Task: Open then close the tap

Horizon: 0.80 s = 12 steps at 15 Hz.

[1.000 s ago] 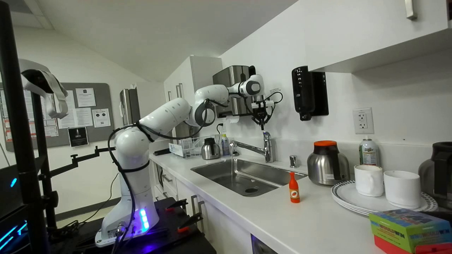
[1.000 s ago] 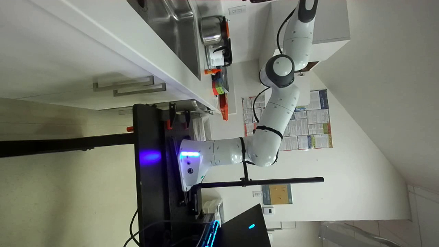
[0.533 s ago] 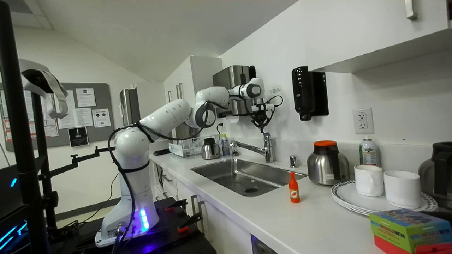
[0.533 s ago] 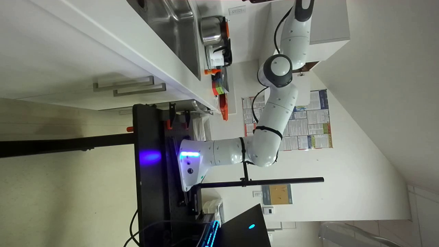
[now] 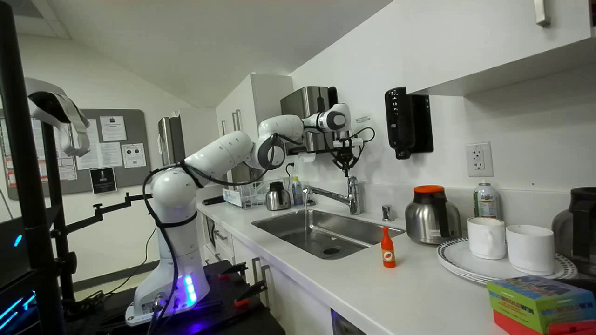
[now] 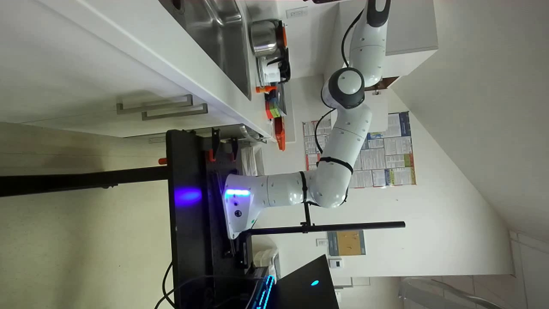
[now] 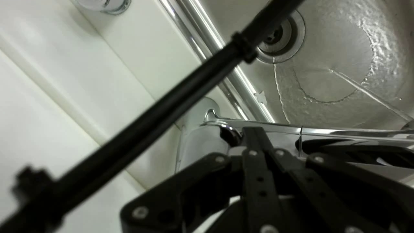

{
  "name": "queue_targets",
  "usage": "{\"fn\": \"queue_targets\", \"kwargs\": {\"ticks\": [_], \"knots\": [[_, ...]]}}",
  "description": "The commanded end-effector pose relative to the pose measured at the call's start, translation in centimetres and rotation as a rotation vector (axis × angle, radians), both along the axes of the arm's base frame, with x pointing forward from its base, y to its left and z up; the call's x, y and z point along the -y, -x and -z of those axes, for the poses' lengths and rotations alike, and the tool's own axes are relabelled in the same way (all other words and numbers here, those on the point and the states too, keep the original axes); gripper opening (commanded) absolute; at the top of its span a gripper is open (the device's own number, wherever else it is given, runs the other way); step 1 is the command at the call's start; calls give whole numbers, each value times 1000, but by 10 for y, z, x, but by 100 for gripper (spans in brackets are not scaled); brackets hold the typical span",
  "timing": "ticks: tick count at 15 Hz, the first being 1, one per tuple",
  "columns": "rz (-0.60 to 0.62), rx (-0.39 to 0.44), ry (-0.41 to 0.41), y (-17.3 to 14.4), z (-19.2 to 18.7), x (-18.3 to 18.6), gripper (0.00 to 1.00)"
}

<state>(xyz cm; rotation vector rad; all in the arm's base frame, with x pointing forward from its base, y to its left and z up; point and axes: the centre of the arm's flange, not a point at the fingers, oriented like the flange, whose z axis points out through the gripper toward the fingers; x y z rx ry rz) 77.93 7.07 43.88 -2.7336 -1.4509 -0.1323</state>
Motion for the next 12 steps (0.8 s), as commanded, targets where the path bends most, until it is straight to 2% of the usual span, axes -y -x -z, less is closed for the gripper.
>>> {"fn": "queue_targets", "kwargs": {"ticks": [1, 5, 8, 10, 12], "knots": [[44, -23, -20, -7, 7, 26, 0], [66, -54, -47, 6, 17, 43, 0], [87, -50, -46, 15, 10, 50, 0], [78, -18, -12, 26, -24, 38, 0], [80, 3, 59, 43, -58, 29, 0]]}}
